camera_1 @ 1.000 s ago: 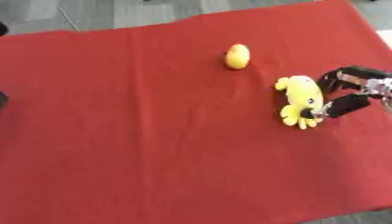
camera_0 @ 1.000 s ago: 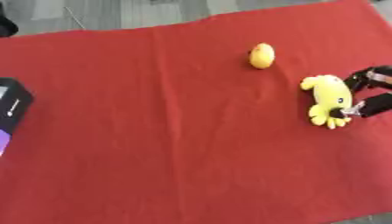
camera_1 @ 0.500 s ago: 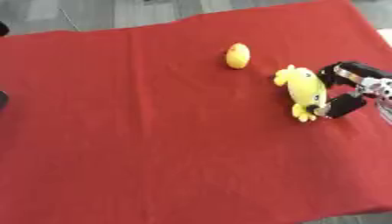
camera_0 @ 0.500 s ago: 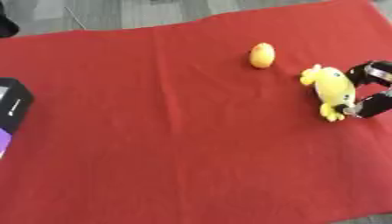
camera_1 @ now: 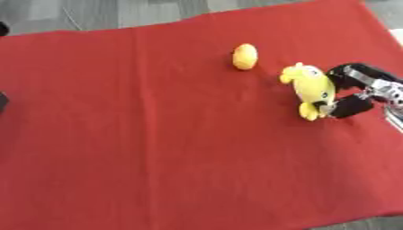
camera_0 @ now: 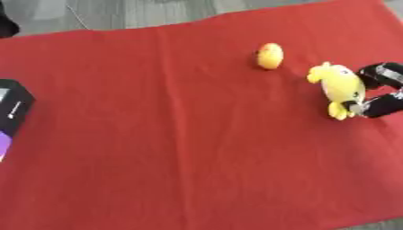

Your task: Pick up the objects with one hand, pass them to the other hand, and then place them into the box on the other side of the table.

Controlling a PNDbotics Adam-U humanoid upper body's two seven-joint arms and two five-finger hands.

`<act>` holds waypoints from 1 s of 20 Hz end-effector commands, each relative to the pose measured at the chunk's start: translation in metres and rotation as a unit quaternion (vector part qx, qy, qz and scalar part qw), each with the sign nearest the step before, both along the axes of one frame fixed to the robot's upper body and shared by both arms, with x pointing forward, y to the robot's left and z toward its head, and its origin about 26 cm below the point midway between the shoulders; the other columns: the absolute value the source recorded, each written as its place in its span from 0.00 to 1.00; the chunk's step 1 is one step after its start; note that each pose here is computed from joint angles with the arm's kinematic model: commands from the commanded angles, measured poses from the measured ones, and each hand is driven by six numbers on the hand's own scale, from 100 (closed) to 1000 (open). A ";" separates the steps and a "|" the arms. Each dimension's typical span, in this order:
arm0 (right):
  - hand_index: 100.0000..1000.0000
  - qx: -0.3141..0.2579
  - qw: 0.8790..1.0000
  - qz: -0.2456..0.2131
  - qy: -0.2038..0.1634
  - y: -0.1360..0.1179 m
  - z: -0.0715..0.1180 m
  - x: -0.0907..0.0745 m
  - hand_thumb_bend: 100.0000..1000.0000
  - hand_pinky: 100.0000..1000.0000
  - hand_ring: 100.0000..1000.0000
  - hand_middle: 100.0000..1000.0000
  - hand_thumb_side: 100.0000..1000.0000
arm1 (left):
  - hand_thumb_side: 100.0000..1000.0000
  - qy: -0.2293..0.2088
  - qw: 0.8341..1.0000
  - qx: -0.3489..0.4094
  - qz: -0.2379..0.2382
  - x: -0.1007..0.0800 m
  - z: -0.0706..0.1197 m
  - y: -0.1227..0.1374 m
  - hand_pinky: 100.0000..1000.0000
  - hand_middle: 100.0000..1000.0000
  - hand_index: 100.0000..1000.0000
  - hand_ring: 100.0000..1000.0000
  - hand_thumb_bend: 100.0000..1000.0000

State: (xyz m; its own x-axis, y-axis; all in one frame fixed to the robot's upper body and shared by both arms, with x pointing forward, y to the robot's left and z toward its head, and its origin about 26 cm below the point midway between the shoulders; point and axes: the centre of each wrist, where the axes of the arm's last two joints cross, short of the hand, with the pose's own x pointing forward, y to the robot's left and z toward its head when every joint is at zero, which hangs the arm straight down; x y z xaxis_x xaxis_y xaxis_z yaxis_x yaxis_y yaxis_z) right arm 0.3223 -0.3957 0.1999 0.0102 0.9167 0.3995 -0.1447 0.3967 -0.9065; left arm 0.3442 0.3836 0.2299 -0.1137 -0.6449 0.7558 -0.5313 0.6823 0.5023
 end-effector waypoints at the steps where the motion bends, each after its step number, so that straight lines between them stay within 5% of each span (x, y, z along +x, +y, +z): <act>1: 0.60 0.009 0.999 0.006 -0.039 0.004 0.025 -0.005 0.10 0.78 0.64 0.51 0.00 | 0.40 -0.021 1.000 0.011 0.007 -0.004 0.015 0.004 0.73 0.61 0.64 0.60 0.48; 8: 0.59 0.066 0.992 0.040 -0.101 0.028 0.049 -0.014 0.04 0.75 0.61 0.50 0.00 | 0.40 -0.022 1.000 0.010 0.005 -0.006 0.014 0.004 0.73 0.61 0.65 0.60 0.48; 11: 0.59 0.081 0.983 0.088 -0.137 0.049 0.060 -0.023 0.04 0.75 0.61 0.50 0.00 | 0.40 -0.027 1.000 0.007 -0.001 -0.008 0.012 0.001 0.73 0.61 0.65 0.60 0.48; 20: 0.61 0.103 0.963 0.176 -0.177 0.084 0.070 -0.032 0.03 0.75 0.62 0.52 0.00 | 0.40 -0.039 0.999 -0.004 -0.017 -0.011 0.013 -0.010 0.73 0.60 0.65 0.60 0.48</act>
State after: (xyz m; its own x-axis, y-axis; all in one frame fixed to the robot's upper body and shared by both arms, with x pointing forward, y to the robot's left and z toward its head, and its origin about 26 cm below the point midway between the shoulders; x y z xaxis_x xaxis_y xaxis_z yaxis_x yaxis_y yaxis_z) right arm 0.2936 -0.3153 0.2613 -0.4218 0.7466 0.5144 -0.0127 0.5625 -0.8267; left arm 0.3363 0.3731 0.2291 -0.1618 -0.6257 0.7631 -0.5299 0.7074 0.4677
